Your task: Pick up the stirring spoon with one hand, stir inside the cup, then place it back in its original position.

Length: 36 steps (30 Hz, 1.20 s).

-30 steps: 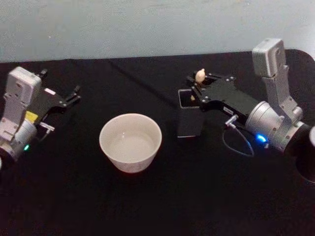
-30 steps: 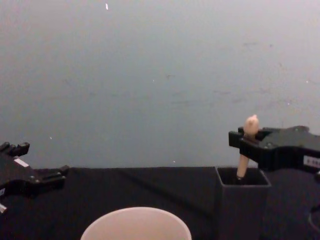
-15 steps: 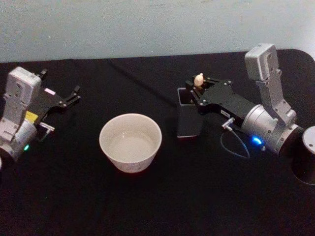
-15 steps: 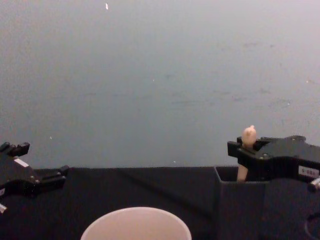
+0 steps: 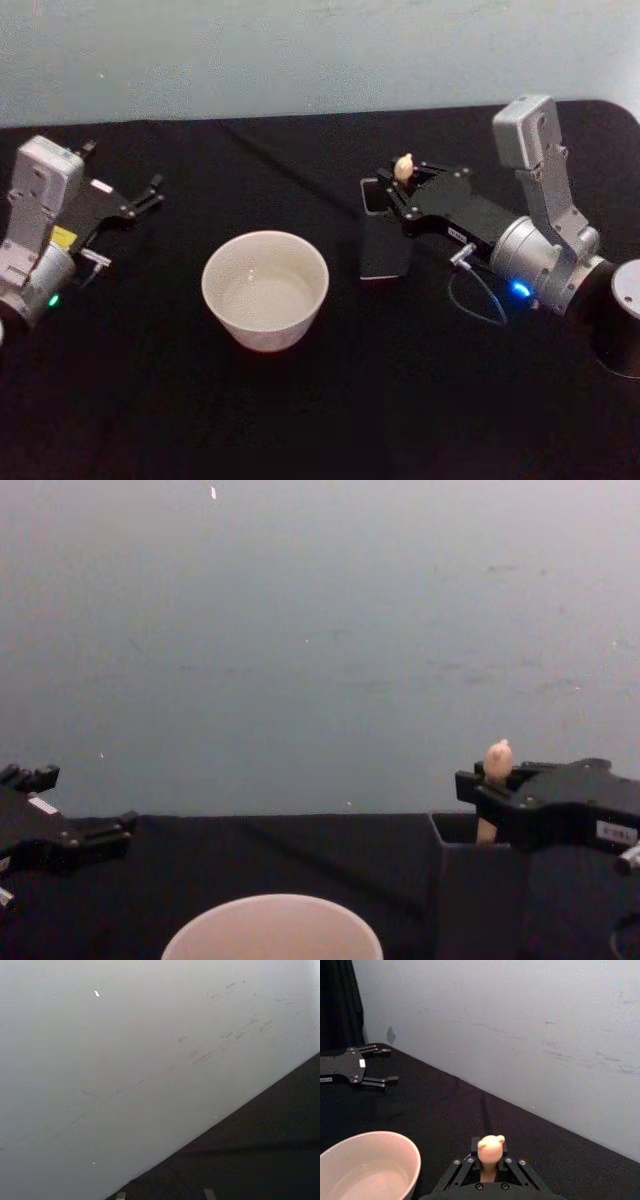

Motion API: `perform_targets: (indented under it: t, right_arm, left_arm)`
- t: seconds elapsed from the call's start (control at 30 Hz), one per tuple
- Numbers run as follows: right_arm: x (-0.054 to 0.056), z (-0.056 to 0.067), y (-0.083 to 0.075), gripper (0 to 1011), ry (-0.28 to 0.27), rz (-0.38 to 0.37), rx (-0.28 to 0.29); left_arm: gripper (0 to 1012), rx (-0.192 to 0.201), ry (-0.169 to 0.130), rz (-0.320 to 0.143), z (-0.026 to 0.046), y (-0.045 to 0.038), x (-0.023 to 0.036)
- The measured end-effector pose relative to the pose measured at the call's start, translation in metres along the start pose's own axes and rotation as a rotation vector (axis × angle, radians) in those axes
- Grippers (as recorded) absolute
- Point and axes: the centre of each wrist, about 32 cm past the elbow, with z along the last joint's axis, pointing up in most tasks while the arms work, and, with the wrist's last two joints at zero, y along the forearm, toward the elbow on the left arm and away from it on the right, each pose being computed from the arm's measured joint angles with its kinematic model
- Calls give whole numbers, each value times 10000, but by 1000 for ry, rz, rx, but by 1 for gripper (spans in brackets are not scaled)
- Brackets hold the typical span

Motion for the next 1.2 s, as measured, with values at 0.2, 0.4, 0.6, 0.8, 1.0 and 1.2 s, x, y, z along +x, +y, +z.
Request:
perform_targets:
  t: [0.2,0.4,0.6,0.8,1.0,1.2]
  right_arm:
    - [0,1,0,173,1,0,1]
    - [2,4,0,207,3,0,2]
    - [4,6,0,388,4,0,3]
    - [5,6,0,588,5,0,3]
    - [5,6,0,748,5,1,4]
    - [5,6,0,926,6,1,4]
  left_arm:
    - [1001,0,0,0,0,0,0]
    - [1001,0,0,0,0,0,0]
    - [1001,0,0,0,0,0,0]
    - [1001,0,0,0,0,0,0]
    - [1001,0,0,0,0,0,0]
    - [1001,0,0,0,0,0,0]
